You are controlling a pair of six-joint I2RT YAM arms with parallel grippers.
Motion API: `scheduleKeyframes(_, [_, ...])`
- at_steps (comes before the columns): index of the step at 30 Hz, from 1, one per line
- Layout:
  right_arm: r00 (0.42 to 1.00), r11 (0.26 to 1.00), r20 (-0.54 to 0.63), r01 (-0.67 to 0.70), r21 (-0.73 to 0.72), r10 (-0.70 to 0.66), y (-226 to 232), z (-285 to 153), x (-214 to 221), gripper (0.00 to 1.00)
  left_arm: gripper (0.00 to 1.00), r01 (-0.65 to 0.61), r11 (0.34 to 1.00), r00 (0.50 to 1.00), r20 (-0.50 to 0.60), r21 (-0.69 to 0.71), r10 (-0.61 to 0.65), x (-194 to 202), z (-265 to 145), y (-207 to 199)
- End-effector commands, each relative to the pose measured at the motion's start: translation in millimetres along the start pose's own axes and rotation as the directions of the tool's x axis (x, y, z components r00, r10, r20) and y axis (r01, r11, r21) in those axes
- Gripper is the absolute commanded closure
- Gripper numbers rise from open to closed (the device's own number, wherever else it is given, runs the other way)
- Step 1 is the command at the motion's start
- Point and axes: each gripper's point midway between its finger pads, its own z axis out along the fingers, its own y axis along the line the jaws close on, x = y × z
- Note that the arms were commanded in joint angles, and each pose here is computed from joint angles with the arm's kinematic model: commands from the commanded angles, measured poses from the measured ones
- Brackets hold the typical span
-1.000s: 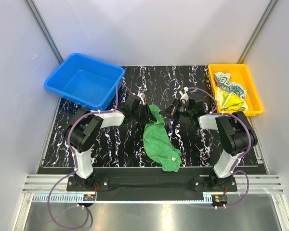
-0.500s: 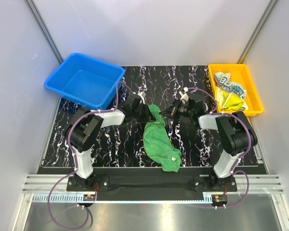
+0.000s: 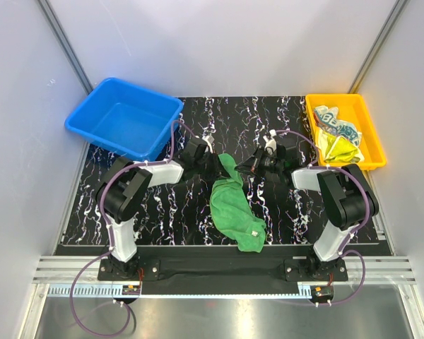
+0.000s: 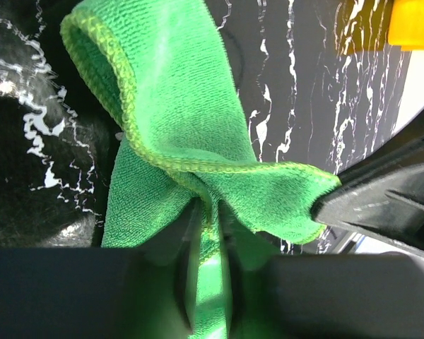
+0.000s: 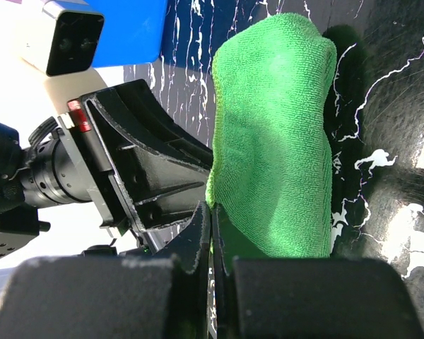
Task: Fold and stack the towels
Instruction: Flatten out the crumpled towel
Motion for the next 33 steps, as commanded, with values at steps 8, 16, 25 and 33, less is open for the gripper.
scheduleKeyframes(8, [0.997, 0.998, 0.048, 0.061, -0.025, -0.06, 15.7, -1.2, -14.1, 1.0, 0.68, 0.004, 0.999, 1.0, 0.013, 0.031, -0.004, -3.3, 5.9, -2.5])
scheduleKeyframes(16, [0.997, 0.998, 0.049, 0.061, -0.024, -0.06, 14.3, -1.5, -13.0, 1.0, 0.71, 0.021, 0.999, 1.0, 0.004, 0.043, -0.021, -2.5, 12.3, -4.8])
scheduleKeyframes(25, [0.965, 0.97, 0.16, 0.184, 0.162, -0.209, 24.1, -27.2, -59.6, 1.0, 1.0, -0.083, 0.995, 0.996, 0.006, -0.05, 0.084, -23.1, -17.6, -13.8])
scheduleKeyframes(33, [0.725, 0.766, 0.335, 0.405, 0.5, -0.602, 136.9, -143.6, -152.6, 1.0, 1.0, -0.475, 0.836, 0.842, 0.136, -0.276, 0.523, -104.9, -153.3, -81.1])
